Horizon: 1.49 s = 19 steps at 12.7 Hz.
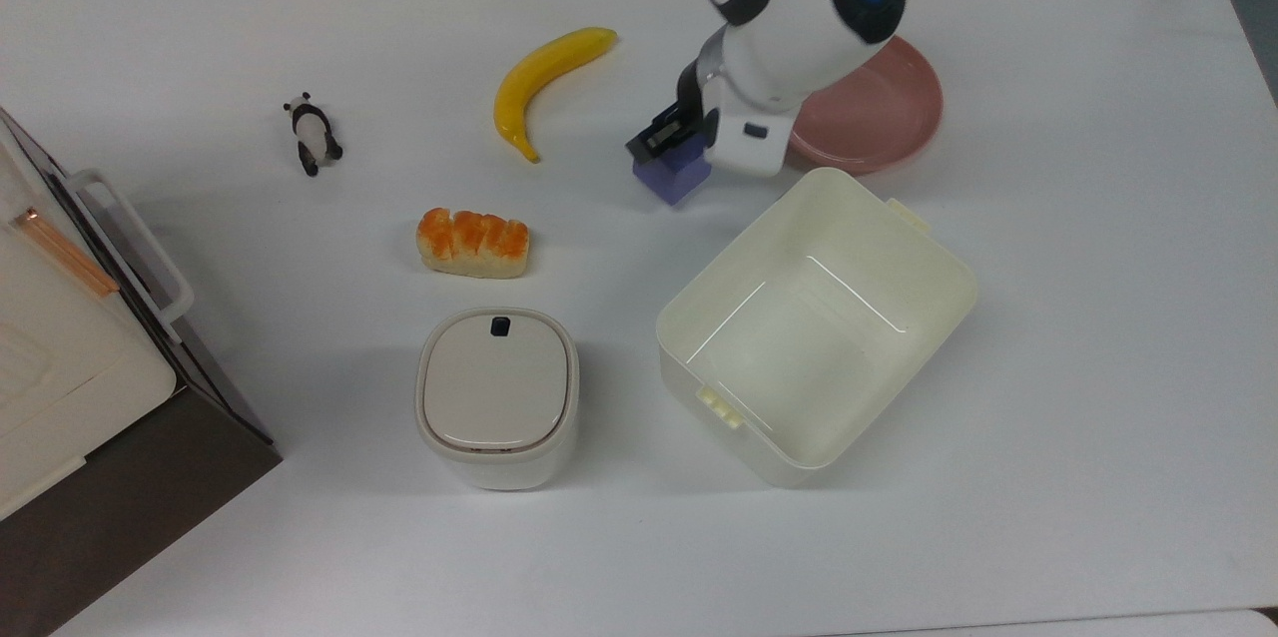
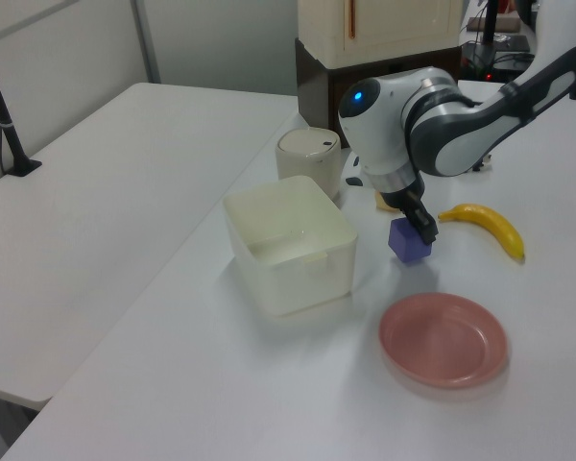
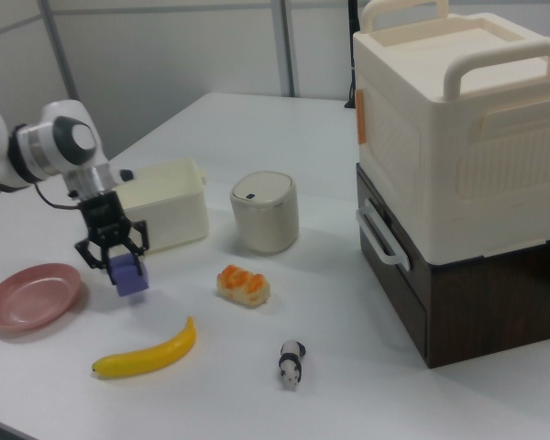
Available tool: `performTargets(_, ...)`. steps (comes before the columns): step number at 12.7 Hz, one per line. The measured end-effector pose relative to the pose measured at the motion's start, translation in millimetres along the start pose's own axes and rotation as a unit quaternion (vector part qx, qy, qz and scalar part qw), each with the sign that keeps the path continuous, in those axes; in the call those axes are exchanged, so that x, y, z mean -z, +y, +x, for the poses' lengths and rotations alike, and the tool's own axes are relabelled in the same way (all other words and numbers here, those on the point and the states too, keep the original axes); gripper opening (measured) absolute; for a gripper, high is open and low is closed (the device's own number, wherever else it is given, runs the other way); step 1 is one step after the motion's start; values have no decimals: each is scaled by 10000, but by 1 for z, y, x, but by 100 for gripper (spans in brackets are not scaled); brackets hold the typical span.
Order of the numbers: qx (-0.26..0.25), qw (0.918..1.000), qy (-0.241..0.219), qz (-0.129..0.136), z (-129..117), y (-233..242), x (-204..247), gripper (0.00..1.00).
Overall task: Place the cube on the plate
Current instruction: 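Carry the purple cube over the pink plate and lower it, then open the gripper to release the cube onto the plate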
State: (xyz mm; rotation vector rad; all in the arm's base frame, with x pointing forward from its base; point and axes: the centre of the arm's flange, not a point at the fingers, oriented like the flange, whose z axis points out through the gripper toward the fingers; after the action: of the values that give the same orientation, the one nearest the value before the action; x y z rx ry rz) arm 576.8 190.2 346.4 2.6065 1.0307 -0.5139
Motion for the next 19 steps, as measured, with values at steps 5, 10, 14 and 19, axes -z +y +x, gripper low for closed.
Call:
performTargets(5, 528, 9984, -95, -196, -8, -83, 61, 53)
performTargets(10, 600, 9974, -55, -406, 8, -175, 76, 53)
performTargets(14, 611, 9972, 94, -427, 21, -202, 88, 53)
performTargets(19, 721, 9970, -101, -256, 47, -214, 62, 53)
